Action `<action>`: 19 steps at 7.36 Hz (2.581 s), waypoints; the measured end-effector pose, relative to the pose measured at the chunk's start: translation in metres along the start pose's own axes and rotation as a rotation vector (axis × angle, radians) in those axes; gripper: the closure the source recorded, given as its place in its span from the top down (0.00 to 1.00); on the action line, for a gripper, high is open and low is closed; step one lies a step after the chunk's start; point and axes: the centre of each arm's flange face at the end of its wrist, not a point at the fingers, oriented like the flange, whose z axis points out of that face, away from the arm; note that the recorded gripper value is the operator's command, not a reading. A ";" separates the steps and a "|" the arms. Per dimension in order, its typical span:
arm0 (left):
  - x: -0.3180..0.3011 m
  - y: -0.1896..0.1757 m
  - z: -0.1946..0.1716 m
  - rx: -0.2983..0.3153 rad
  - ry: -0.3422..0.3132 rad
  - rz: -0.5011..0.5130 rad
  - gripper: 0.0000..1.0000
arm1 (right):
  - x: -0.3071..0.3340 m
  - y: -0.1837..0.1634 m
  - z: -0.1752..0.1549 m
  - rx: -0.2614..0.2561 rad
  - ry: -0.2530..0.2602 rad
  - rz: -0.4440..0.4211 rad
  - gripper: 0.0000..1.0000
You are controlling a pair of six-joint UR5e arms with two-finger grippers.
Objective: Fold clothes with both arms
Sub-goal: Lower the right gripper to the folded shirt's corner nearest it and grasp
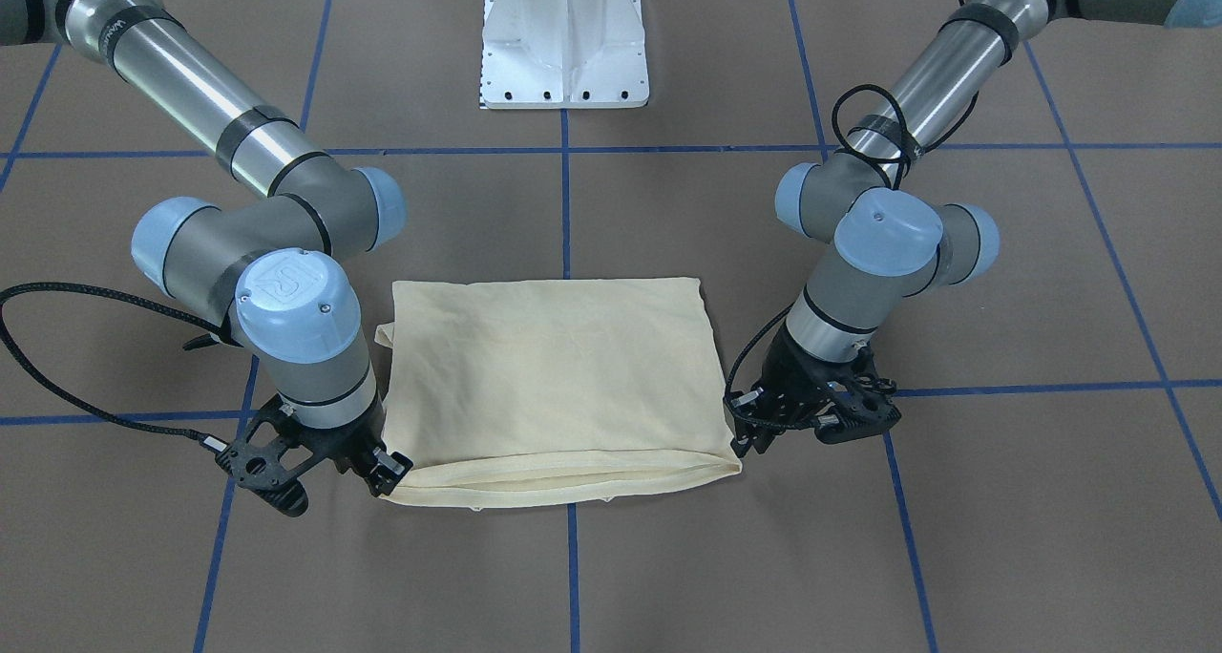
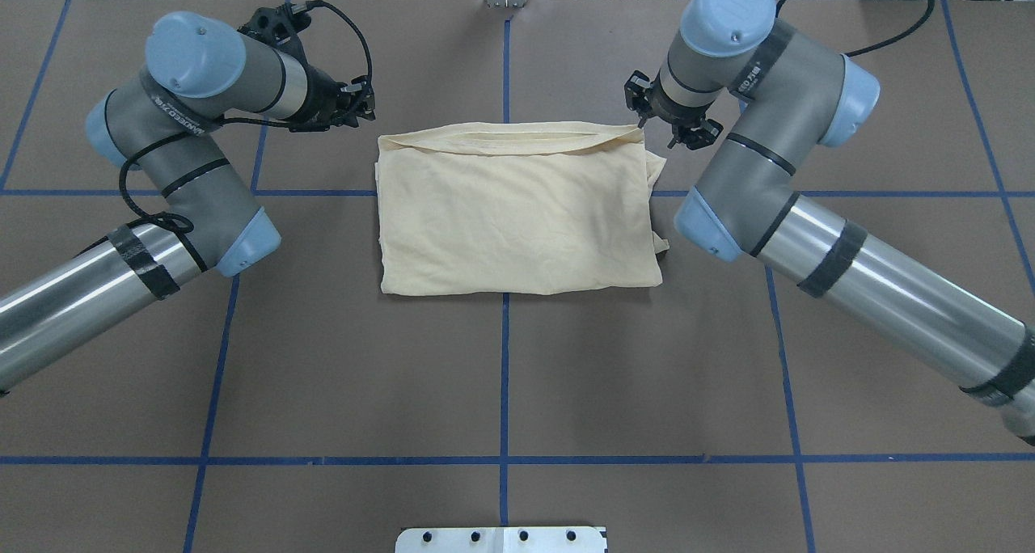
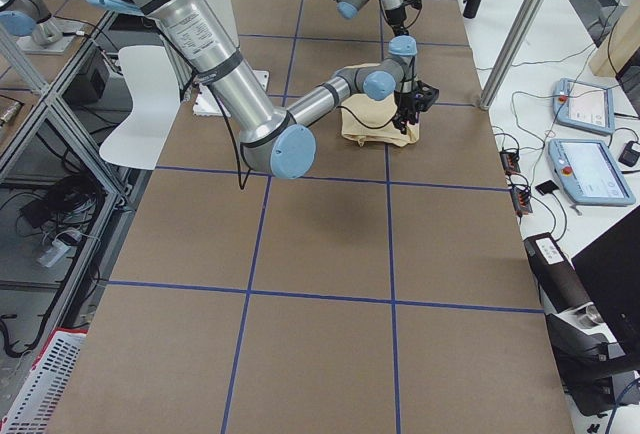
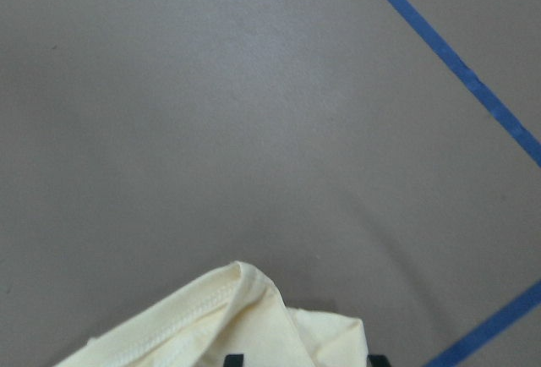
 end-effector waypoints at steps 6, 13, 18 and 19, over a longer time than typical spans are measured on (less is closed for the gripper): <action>-0.008 -0.008 -0.018 0.046 0.009 -0.003 0.36 | 0.106 0.131 -0.020 -0.011 -0.093 0.168 0.70; -0.012 -0.010 -0.019 0.080 -0.001 0.012 0.36 | 0.123 0.169 0.008 0.012 -0.081 0.138 0.00; -0.020 -0.010 -0.017 0.094 -0.014 0.017 0.36 | 0.119 0.168 0.003 0.008 -0.091 0.144 0.00; -0.022 -0.010 -0.016 0.099 -0.017 0.019 0.36 | 0.120 0.167 -0.003 0.004 -0.099 0.146 0.00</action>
